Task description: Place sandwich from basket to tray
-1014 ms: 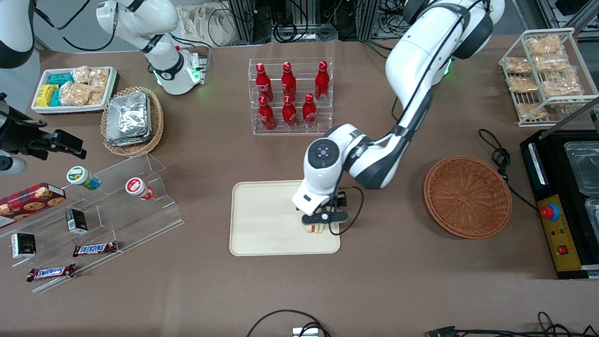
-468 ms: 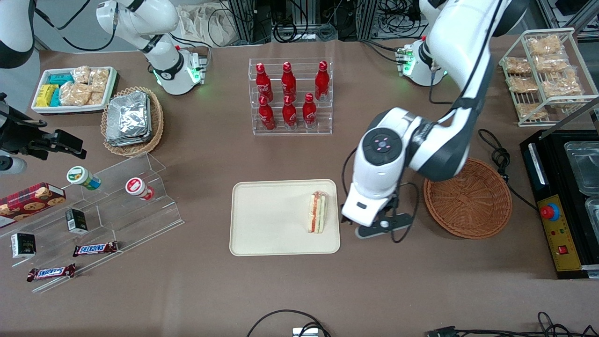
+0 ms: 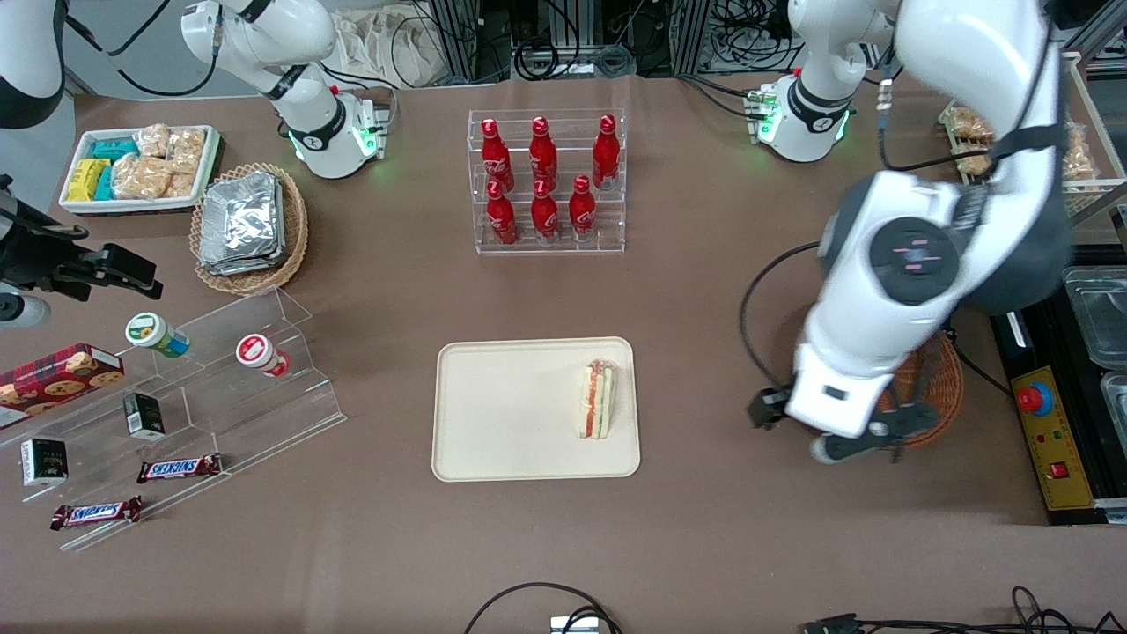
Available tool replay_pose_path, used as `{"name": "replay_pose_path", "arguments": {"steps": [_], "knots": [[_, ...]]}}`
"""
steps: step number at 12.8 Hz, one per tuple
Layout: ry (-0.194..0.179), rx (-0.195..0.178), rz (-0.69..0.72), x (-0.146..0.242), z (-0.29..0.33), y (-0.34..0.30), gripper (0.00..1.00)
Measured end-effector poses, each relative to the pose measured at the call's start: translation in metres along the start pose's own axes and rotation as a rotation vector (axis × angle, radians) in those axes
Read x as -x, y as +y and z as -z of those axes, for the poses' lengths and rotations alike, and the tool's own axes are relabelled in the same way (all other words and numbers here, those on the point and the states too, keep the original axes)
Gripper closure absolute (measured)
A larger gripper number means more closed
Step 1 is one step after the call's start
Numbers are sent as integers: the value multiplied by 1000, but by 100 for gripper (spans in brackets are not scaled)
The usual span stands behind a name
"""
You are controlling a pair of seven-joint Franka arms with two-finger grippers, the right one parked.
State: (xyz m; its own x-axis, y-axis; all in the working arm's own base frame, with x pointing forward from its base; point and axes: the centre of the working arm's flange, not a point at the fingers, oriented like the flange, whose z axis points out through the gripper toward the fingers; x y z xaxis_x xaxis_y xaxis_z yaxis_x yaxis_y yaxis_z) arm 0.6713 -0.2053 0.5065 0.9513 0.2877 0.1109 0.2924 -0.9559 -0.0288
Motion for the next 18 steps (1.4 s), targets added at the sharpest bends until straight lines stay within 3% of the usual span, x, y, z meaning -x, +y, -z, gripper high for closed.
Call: {"name": "replay_pose_path", "arguments": {"steps": [5, 11, 18], "knots": [[-106, 19, -138, -19, 58, -113, 0], [-157, 41, -226, 23, 125, -189, 0], [-162, 30, -304, 68, 152, -230, 0]]}}
